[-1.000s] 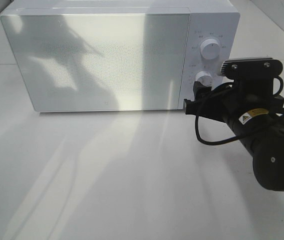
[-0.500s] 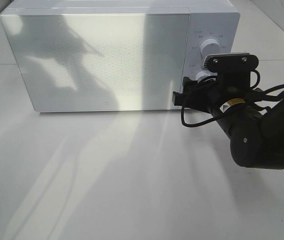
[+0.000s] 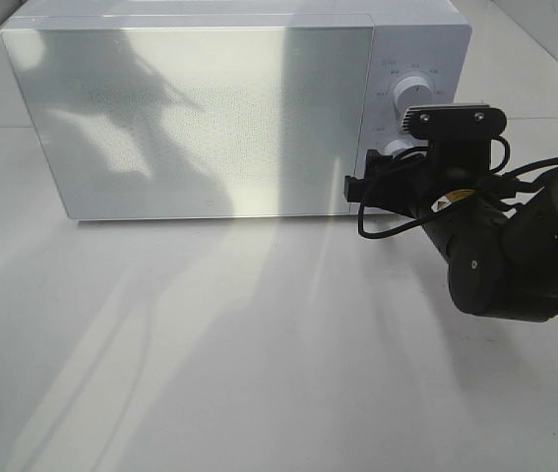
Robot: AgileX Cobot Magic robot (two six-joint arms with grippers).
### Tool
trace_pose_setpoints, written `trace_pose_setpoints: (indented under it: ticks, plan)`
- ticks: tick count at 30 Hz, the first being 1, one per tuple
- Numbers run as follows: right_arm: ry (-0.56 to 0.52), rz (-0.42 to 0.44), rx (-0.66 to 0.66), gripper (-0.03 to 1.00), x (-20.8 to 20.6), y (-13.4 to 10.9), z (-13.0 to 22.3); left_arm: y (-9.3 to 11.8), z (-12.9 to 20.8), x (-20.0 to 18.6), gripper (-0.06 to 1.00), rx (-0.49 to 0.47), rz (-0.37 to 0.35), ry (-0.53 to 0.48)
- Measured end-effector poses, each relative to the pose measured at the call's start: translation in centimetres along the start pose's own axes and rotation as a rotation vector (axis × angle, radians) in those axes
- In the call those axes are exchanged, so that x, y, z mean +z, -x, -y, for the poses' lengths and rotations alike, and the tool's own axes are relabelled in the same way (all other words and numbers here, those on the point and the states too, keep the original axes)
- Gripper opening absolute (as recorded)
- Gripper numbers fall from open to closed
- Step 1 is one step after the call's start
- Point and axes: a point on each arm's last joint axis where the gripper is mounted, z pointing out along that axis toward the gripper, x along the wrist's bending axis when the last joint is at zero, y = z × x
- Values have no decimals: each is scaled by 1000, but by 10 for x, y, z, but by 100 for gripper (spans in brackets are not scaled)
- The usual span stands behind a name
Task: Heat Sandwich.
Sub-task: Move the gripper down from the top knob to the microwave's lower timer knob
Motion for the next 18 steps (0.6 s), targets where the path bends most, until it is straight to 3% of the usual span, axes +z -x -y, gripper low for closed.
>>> trace_pose_setpoints:
  ticks: [15,18]
  plan:
    - [5,3,4,75,7,-2,0,0,0,0,98,0,0,0]
    - [4,3,4,68,7,-2,0,0,0,0,98,0,0,0]
